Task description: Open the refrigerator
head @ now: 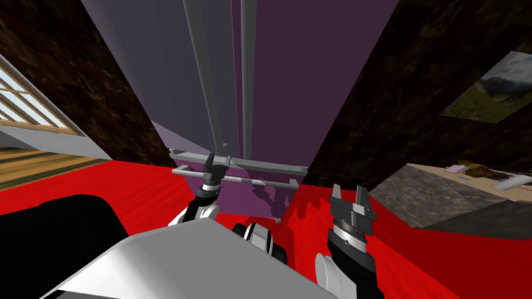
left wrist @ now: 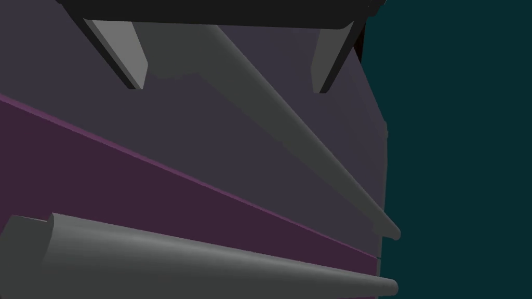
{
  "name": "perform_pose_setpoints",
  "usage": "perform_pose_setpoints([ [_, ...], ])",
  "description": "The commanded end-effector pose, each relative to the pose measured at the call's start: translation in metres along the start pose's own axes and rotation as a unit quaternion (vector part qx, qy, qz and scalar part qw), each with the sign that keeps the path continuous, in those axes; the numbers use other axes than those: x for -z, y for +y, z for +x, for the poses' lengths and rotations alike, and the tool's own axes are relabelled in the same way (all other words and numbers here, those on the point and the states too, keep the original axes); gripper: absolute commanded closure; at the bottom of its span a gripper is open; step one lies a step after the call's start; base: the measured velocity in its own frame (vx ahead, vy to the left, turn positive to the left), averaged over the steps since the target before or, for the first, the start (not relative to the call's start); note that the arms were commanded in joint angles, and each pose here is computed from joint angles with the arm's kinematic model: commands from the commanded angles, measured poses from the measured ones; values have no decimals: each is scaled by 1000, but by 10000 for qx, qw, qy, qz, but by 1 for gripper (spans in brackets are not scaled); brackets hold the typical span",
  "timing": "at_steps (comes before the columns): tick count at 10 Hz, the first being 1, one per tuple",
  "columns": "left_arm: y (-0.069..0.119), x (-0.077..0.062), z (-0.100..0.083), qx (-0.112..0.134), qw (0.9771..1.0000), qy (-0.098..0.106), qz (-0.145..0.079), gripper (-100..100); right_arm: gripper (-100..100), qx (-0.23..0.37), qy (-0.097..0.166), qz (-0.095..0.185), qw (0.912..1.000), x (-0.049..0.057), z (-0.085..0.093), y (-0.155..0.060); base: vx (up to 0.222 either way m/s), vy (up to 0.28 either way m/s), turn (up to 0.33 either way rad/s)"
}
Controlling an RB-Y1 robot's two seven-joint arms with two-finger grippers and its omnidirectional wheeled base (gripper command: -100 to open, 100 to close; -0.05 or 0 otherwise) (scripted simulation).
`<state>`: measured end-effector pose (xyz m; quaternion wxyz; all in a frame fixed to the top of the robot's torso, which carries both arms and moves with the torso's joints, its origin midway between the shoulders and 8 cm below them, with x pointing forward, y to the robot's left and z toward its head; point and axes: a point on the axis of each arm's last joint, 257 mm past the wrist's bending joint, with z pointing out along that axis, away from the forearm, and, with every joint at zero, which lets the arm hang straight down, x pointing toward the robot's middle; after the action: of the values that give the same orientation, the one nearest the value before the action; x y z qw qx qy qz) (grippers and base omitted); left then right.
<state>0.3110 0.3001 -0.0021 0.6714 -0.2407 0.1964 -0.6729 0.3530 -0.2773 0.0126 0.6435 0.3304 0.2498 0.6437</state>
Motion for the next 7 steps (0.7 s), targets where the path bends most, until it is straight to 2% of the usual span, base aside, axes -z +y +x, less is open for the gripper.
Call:
perform_pose_setpoints([
  [1,-1,7,-7,88,9999,-2,86,-100,0,0,0,0,10000,0,0,0,88,-99,25],
  [7,-2,30,-29,280,9992,-83,284,-100,0,0,0,0,10000,0,0,0,85,-122,30],
])
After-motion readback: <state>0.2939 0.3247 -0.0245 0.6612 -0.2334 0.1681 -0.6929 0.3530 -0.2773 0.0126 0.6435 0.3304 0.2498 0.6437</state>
